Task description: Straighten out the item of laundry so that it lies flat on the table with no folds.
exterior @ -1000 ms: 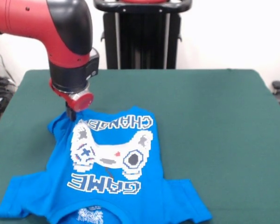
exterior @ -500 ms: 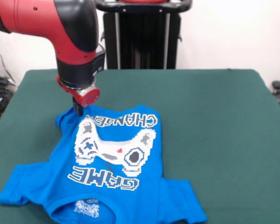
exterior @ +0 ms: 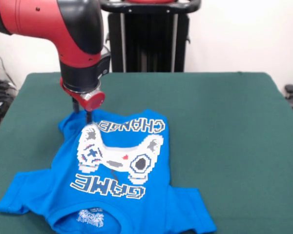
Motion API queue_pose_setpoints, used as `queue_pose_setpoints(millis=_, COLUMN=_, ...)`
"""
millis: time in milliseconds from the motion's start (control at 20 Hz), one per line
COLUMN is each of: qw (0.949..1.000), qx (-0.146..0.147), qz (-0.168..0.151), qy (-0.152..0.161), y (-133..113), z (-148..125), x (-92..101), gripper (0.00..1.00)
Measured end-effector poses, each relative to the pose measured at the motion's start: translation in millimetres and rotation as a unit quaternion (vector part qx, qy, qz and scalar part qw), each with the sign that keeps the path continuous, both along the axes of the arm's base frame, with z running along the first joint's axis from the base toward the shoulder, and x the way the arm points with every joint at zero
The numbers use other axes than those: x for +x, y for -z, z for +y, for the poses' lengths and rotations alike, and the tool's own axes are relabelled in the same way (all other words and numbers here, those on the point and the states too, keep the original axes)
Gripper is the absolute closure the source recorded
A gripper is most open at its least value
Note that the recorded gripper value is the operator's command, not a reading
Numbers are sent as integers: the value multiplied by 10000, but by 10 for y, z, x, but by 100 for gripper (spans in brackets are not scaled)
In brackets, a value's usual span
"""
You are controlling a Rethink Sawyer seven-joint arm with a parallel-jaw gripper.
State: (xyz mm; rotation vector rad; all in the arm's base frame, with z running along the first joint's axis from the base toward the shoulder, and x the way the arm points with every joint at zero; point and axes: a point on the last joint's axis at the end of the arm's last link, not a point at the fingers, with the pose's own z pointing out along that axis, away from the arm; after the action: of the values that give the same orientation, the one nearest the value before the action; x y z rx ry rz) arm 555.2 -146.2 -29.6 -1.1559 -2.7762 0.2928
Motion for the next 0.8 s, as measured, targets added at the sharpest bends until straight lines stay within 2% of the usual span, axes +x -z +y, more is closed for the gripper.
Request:
queue_pose_setpoints(millis=500, qw=9999, qx=-59, qz=-78, qy=-124, y=32, z=34, x=-1, gripper=0)
queue_pose_setpoints(millis=800, qw=9997, qx=-102, qz=-152, qy=-136, y=-45, z=14, x=49, gripper=0)
